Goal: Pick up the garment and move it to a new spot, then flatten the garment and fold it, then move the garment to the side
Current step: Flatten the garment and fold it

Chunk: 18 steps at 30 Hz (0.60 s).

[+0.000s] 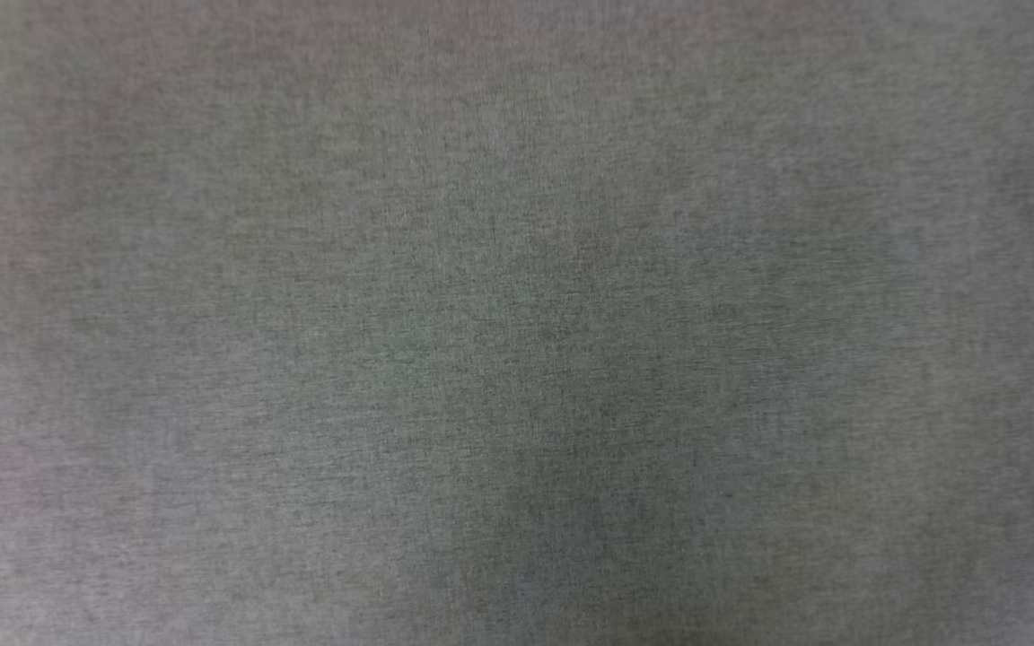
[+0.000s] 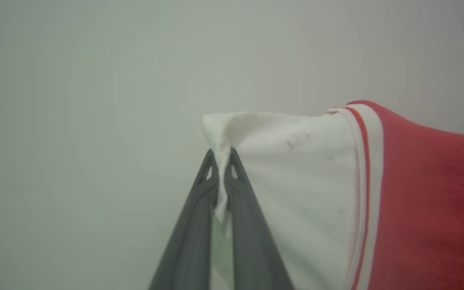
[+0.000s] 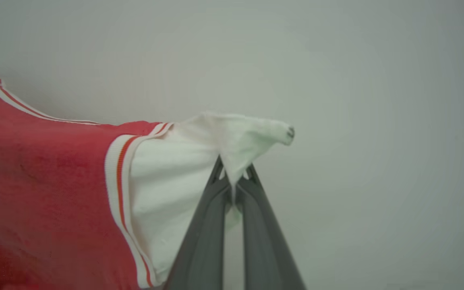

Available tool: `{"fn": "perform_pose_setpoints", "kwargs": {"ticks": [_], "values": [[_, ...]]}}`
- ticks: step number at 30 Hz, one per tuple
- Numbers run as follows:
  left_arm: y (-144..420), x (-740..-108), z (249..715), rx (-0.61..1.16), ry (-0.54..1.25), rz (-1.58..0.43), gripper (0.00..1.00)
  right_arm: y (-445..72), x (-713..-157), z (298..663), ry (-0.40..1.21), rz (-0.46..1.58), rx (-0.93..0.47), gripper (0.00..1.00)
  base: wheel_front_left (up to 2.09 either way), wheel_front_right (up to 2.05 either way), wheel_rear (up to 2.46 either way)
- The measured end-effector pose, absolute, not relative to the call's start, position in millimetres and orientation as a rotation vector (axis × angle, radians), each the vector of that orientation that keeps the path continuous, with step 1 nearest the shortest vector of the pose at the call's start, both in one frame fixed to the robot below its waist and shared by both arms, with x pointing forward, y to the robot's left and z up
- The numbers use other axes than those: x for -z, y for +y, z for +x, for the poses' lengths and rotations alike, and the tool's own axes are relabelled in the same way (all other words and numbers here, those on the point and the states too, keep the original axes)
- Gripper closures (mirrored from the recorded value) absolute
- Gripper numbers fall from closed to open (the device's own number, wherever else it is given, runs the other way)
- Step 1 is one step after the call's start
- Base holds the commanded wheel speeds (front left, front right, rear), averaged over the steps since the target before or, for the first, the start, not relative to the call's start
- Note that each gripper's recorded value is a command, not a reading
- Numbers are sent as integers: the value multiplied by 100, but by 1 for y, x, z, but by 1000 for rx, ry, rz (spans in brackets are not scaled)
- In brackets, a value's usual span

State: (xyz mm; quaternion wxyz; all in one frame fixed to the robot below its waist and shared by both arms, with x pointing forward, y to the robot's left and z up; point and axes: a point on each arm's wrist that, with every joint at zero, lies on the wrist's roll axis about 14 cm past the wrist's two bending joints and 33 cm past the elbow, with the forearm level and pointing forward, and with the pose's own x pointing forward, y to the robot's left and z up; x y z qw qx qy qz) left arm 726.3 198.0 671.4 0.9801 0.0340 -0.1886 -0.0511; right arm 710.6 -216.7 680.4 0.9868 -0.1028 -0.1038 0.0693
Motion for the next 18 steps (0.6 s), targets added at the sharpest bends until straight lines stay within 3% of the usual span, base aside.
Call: {"fn": "perform_pose_setpoints", "kwargs": {"ticks": [9,18], "values": [[201,-602,730,96,-261,-3,100,-208,-620,723,-103,-167,-175,100,0,0,0],[226,-550,670,47,-132,-96,100,-208,-554,666,65,-75,-220,100,0,0,0]]}}
